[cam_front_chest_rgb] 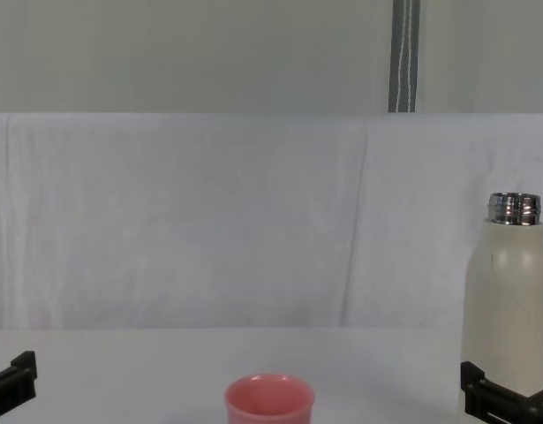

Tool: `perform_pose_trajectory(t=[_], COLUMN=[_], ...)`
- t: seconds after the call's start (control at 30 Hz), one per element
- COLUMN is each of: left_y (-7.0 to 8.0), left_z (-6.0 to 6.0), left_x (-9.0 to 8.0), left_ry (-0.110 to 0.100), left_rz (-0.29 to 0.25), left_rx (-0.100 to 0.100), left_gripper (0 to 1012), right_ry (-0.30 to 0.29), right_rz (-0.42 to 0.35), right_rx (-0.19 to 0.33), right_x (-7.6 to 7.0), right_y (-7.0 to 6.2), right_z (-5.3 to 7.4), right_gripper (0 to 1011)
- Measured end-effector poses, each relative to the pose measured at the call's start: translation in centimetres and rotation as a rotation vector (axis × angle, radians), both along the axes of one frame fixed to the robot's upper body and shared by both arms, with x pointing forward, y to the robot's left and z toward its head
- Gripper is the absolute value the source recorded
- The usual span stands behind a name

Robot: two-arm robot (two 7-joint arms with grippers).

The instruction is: Grasp the thermos with one hand and pour water into the cup lid.

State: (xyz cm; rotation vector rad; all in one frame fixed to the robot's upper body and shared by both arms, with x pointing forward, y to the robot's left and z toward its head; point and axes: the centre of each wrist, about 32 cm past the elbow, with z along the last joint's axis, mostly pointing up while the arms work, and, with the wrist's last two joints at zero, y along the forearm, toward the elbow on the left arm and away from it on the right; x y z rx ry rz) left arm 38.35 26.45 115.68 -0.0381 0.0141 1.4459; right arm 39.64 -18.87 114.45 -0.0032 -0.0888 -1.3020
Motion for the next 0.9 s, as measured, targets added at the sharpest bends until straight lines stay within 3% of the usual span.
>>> perform_pose_trajectory(t=[0.9], left_y=[0.00], left_z=[0.00], left_x=[0.00], left_ry=[0.000], left_rz=[0.000], left_rx=[0.000], left_gripper=[1001], right_ry=[0.000], right_rz=[0.000], right_rx=[0.000], right_x=[0.00], right_y=[0.00], right_z=[0.00], right_gripper=[1001])
